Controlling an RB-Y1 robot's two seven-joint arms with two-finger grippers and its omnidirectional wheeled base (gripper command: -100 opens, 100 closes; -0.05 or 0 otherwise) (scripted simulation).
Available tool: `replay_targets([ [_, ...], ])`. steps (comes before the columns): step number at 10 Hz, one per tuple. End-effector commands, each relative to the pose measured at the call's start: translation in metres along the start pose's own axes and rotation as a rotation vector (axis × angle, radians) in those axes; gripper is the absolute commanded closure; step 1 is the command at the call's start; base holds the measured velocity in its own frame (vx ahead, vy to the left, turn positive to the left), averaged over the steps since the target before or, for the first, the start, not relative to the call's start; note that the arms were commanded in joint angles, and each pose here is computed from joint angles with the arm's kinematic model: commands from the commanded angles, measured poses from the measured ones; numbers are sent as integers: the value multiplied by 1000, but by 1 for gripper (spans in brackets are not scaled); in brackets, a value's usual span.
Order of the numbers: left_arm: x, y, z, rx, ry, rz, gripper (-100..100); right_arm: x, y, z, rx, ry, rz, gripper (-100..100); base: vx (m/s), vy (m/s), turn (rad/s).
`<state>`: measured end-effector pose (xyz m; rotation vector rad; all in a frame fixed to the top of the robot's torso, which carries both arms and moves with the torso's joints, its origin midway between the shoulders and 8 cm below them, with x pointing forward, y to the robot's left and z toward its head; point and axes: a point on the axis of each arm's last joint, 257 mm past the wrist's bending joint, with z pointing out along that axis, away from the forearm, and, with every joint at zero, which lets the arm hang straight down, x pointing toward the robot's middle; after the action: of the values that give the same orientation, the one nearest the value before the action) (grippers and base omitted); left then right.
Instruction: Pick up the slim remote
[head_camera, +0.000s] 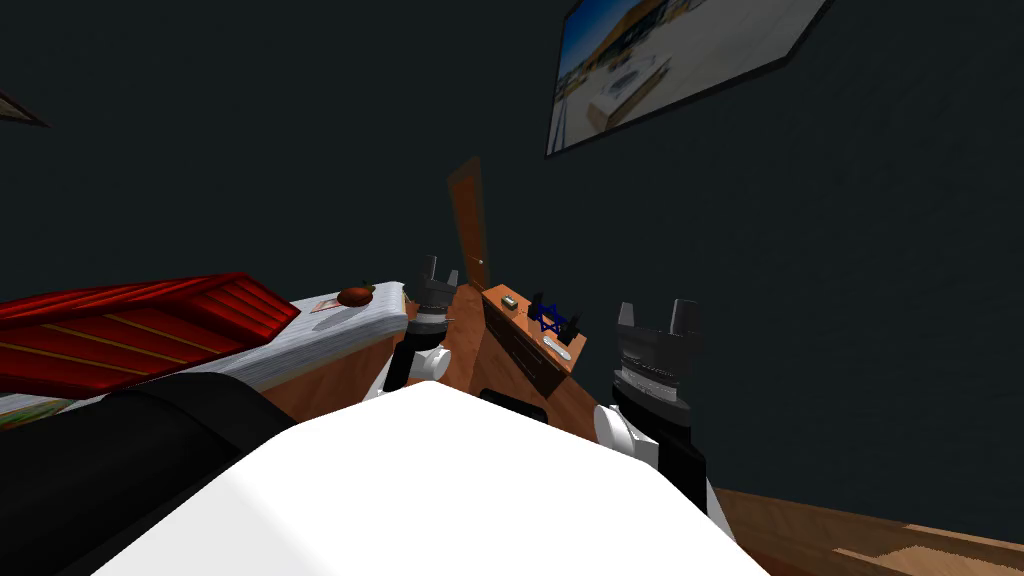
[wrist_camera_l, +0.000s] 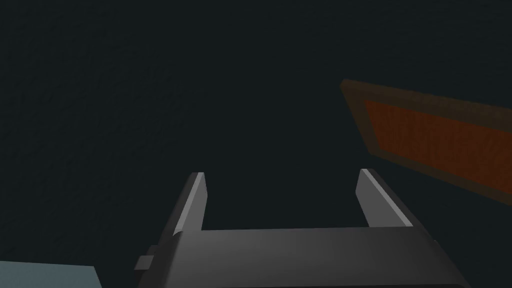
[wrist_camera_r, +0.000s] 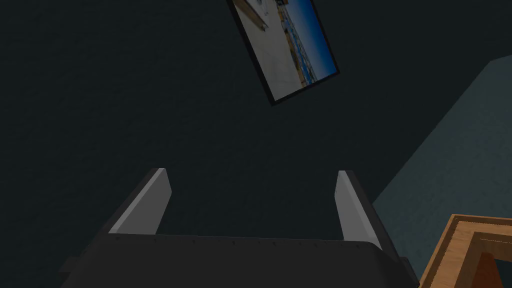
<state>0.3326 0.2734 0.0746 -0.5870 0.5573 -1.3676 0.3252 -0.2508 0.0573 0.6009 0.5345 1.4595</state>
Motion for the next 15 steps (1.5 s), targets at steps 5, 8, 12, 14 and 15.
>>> replay_targets([
  [5,0,0,0,0,0,0,0,9,-53,-23,129,140,-121,-100,-2,35,84],
  [8,0,0,0,0,0,0,0,5,-86,-39,207,192,-191,-100,-2,54,107],
  [12,0,0,0,0,0,0,0,-10,-140,-73,341,272,-313,-100,-4,59,115],
  [14,0,0,0,0,0,0,0,-19,-160,-87,393,299,-359,-100,4,71,138],
  [15,0,0,0,0,0,0,0,-27,-173,-98,429,327,-406,-100,8,62,100],
])
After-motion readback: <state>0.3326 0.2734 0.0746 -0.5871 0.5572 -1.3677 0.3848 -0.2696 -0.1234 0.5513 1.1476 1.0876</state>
